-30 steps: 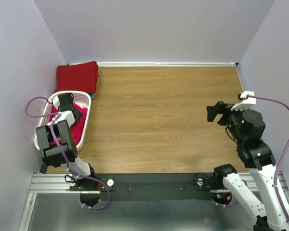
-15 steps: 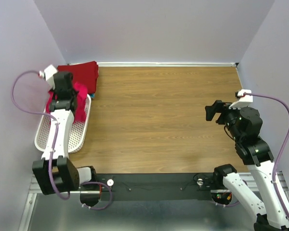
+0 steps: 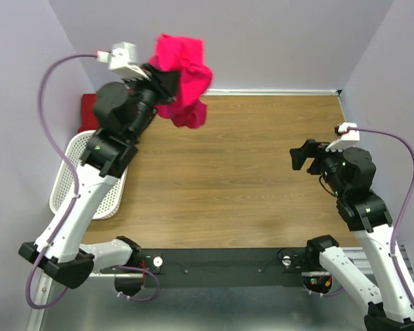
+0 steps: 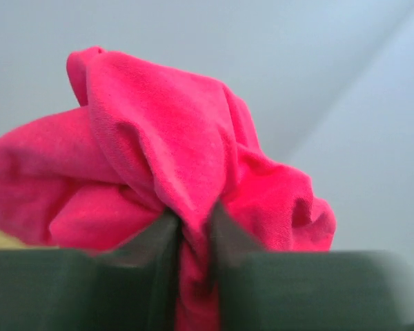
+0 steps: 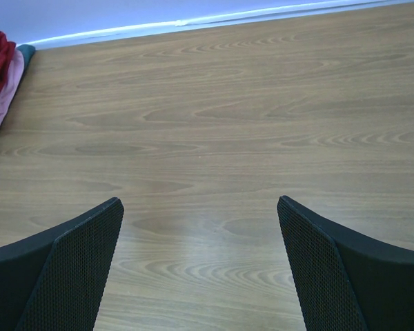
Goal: Fold and stack the t-shirts
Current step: Move the tshirt to the center of the board, then flatten the tshirt out
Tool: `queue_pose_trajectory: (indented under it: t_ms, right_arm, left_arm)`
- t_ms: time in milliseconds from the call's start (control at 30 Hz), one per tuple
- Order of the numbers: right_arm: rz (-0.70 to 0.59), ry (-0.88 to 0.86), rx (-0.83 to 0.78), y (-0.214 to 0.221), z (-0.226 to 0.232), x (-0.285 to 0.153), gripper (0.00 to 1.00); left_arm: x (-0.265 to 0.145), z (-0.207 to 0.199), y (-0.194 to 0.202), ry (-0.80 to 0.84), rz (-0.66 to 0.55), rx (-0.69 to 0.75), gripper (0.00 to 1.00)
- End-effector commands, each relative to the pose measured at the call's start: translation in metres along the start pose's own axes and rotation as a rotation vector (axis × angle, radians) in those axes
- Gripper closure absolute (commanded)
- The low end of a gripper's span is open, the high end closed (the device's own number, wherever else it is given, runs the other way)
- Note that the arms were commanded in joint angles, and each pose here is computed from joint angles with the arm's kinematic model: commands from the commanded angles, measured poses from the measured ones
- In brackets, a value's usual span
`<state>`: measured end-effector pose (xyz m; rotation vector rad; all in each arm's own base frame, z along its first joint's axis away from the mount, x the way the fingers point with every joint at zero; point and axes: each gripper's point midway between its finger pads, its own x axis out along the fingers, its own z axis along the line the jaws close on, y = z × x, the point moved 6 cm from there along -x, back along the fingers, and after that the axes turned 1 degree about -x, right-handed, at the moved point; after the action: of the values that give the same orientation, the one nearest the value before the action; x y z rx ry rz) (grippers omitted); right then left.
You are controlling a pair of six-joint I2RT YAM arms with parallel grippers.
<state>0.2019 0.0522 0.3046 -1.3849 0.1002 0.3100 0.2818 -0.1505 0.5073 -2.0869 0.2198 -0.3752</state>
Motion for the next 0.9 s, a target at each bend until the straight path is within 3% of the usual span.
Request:
queue_pose_trajectory:
  t_ms: [0, 67, 100, 233, 433, 567, 733, 867]
  right_arm:
    - [0.024, -0.076, 0.021, -0.001, 0.012, 0.003, 0.00]
    - [0.042, -0.082, 0.031, 0.002, 0.013, 0.006, 0.00]
    - [0.066, -0.116, 0.035, 0.006, 0.017, 0.008, 0.00]
    - [0.173, -0.188, 0.057, 0.026, 0.026, 0.021, 0.00]
    - [0.395, -0.287, 0.124, 0.064, 0.039, 0.045, 0.00]
    - [0.611, -0.308, 0.189, 0.107, 0.043, 0.066, 0.09]
    - [0.799, -0.330, 0.235, 0.147, 0.044, 0.079, 0.22]
    - [0.886, -0.321, 0.215, 0.172, 0.045, 0.087, 0.24]
  left_arm:
    - [0.014, -0.018, 0.066, 0.164, 0.142, -0.007, 0.36]
    - [0.018, -0.013, 0.108, 0.167, 0.228, 0.010, 0.07]
    - [0.018, -0.009, 0.121, 0.161, 0.257, 0.015, 0.02]
    - [0.010, 0.025, 0.181, 0.065, 0.384, 0.024, 0.02]
    - [-0.018, 0.075, 0.233, -0.146, 0.506, 0.047, 0.06]
    - [-0.049, 0.117, 0.276, -0.337, 0.637, 0.082, 0.11]
    - [-0.066, 0.151, 0.298, -0.443, 0.675, 0.059, 0.16]
    - [-0.071, 0.193, 0.307, -0.506, 0.709, -0.011, 0.15]
